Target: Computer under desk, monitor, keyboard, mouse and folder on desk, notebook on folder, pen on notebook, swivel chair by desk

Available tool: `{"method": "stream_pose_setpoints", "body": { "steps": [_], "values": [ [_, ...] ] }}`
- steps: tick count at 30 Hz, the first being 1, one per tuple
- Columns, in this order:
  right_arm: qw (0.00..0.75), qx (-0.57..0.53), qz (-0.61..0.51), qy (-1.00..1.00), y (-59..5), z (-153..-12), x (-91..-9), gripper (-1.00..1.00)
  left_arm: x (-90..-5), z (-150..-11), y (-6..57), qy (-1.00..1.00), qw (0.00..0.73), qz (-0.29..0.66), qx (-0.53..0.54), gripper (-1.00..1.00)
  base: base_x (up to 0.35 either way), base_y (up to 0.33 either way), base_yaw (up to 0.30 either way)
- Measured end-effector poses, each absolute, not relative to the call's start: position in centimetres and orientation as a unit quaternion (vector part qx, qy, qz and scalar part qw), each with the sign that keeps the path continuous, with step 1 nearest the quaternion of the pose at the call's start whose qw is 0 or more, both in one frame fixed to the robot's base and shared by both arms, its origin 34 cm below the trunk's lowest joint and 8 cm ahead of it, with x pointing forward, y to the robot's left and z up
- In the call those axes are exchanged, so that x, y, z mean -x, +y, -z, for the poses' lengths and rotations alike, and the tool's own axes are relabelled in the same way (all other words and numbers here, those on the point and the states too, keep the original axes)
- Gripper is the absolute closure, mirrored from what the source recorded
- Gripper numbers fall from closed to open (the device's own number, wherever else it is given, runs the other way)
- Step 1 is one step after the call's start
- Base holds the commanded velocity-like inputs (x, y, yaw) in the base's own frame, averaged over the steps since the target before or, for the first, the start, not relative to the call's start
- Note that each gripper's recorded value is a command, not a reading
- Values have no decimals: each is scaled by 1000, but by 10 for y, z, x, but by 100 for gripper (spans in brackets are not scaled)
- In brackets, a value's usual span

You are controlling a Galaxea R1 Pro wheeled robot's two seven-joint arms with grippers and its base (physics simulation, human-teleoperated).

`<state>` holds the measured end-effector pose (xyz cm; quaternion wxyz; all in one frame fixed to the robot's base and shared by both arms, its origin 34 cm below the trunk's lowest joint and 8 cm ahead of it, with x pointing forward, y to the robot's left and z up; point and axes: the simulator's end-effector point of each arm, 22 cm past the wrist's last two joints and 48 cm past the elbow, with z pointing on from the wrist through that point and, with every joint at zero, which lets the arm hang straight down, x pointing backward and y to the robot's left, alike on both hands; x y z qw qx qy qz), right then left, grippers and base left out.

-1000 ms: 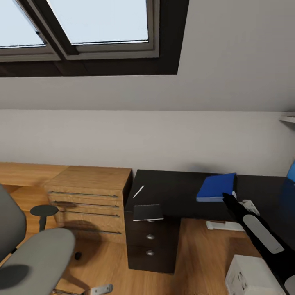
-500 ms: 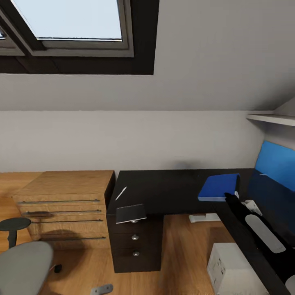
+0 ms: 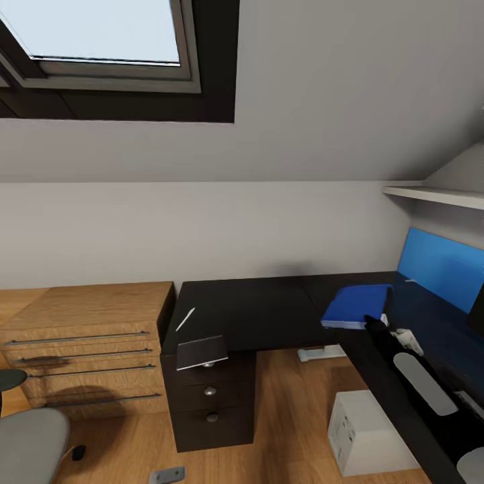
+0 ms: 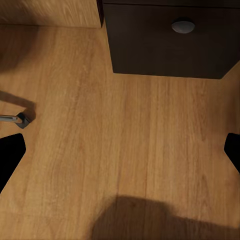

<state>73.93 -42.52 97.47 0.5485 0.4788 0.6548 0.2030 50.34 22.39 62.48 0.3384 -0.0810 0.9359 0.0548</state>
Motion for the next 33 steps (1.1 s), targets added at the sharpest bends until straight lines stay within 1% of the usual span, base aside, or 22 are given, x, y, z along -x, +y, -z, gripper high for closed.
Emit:
{"method": "stream_pose_setpoints", "body": {
  "steps": [4, 8, 13, 18, 24, 33],
  "values": [
    [572, -521, -202, 601, -425, -979, -739, 100, -503, -625, 224, 936, 338, -55, 81, -100, 0, 0, -1],
    [580, -571, -215, 539, -402, -980, -737, 100, -503, -625, 224, 936, 339, -55, 81, -100, 0, 0, 0],
    [580, -587, -216, 522, -394, -977, -735, 100, -504, -625, 223, 936, 339, -54, 81, -100, 0, 0, 0],
    [556, -617, -160, 533, -411, -926, -726, 100, -503, -625, 223, 936, 339, -54, 80, -100, 0, 0, 0],
    [548, -641, -121, 523, -423, -910, -730, 100, -503, -625, 222, 936, 338, -54, 80, -100, 0, 0, 0],
    [545, -648, -111, 521, -429, -905, -729, 100, -503, -624, 221, 936, 338, -54, 80, -100, 0, 0, 0]
  ]
}}
